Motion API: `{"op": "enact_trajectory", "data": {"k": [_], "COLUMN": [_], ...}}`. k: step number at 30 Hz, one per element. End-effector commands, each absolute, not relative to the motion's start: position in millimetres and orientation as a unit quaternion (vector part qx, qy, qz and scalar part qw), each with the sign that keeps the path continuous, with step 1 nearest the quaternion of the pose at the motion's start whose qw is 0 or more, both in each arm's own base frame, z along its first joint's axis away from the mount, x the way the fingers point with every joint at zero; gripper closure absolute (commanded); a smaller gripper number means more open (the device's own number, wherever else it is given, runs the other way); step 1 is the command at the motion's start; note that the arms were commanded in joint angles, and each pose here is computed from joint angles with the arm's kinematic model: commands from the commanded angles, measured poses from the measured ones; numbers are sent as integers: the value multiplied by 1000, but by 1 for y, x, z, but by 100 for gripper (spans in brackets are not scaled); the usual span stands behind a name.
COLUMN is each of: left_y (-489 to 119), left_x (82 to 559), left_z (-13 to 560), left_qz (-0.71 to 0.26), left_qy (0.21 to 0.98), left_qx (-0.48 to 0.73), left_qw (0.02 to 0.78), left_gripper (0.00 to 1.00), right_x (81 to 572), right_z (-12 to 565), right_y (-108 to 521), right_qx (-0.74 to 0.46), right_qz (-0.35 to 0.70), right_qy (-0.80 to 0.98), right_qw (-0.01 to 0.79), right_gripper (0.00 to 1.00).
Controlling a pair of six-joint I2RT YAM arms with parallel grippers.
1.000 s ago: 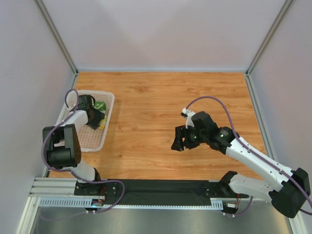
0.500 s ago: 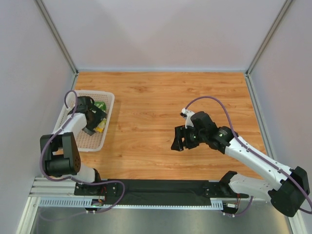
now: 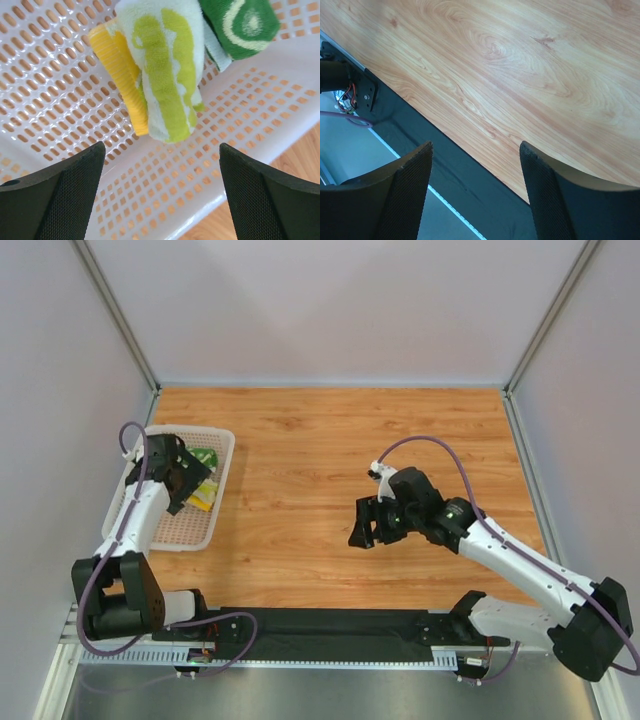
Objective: Roll the towels
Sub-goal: Place the rolled towel into the container
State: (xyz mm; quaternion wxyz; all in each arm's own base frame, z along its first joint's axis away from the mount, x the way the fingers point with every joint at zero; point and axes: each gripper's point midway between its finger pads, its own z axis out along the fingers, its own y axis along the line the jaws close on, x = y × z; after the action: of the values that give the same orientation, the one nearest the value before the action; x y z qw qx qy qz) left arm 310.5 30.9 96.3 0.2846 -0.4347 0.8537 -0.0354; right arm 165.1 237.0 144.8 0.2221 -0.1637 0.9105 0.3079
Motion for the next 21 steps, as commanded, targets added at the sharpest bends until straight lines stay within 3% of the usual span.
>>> {"op": "enact_trajectory", "data": {"k": [1,10,21], "left_y": [40,25,-60], "left_x": [305,293,290], "left_z": [131,157,213], "left_qz": [-19,-51,-124], "left_qy": [851,855,832], "left_qx": [-413,-329,-125], "left_qw": [325,398,526], "left_gripper": [1,1,1], "right_x": [178,190,193], "right_z": [165,170,164], "right_y": [248,253,250], "right_qx": [-168,-175,-181], "right_qz": [324,319,319], "right_qy": [896,891,880], "right_qw": [252,270,301], "right_gripper": [28,28,29]}}
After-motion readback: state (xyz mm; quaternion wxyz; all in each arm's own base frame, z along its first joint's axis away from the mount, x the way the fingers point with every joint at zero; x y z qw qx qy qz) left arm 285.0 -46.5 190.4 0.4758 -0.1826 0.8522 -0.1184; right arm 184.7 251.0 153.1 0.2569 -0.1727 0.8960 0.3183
